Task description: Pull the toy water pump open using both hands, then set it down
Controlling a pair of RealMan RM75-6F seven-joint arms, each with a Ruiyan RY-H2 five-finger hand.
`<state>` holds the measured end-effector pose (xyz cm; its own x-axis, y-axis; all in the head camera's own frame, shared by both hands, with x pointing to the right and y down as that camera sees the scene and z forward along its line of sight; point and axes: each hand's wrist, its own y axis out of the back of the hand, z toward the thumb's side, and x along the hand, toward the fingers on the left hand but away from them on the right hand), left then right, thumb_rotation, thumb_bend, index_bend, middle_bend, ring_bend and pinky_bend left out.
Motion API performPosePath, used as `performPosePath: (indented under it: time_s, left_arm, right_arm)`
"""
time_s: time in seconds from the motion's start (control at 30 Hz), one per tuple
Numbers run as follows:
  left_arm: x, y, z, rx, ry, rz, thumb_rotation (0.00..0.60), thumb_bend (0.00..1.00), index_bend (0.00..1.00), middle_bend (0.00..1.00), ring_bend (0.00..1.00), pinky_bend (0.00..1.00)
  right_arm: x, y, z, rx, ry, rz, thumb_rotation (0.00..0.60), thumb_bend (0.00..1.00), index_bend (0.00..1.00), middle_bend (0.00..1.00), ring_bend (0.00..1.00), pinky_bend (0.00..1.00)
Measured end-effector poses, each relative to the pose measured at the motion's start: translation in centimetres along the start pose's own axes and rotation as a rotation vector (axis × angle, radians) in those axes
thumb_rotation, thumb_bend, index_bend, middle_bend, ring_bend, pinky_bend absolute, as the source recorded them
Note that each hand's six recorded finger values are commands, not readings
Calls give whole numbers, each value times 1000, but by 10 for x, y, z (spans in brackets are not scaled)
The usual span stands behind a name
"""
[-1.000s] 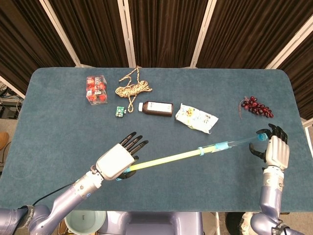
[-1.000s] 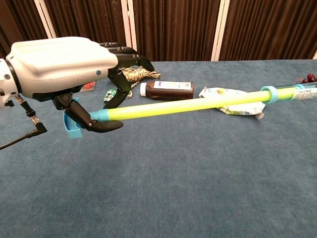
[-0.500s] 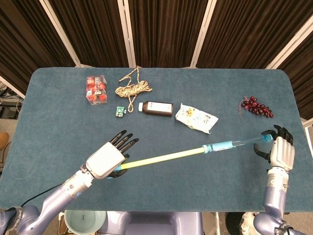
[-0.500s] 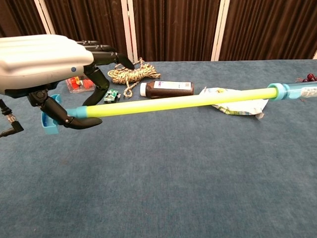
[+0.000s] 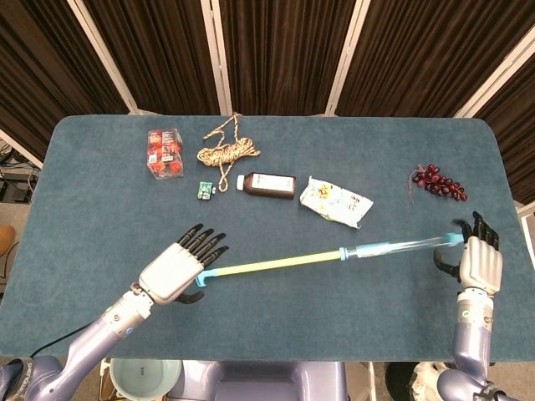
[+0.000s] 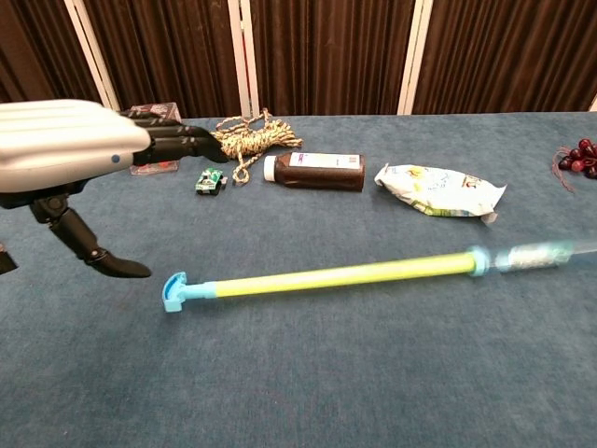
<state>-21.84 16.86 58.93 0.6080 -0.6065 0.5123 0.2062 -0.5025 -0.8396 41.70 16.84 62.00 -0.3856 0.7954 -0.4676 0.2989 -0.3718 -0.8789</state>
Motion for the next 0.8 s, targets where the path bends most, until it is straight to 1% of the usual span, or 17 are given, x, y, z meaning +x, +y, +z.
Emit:
performPosePath:
  time_s: [0.17,0.33,0.43,0.6,0.67,0.8]
  left_arm:
    - [-12,-6,-11,-42,54,-11,600,144,51,0,0,0]
    - [-31,-7,-23,-95,118,15,600,144,52,0,0,0]
    - [-52,-9,-36,-138,184,43,600,139,33,0,0,0]
    - [-101,-22,-64,-230,330,84,600,105,0,0,0,0]
    - [-125,-29,-77,-238,384,101,600,101,0,0,0,0]
    - [-161,-38,-94,-235,449,143,600,100,0,0,0,0]
  right_arm:
    - [9,3,-6,41,18,19,600,304,72,0,0,0]
    - [25,2,-12,88,58,63,600,268,84,0,0,0]
    - [38,2,-13,118,104,86,600,226,84,0,0,0]
    - [62,5,-13,146,196,110,600,152,83,0,0,0]
    - [72,6,-15,154,235,114,600,136,78,0,0,0]
    - [88,9,-27,155,281,118,600,126,70,0,0,0]
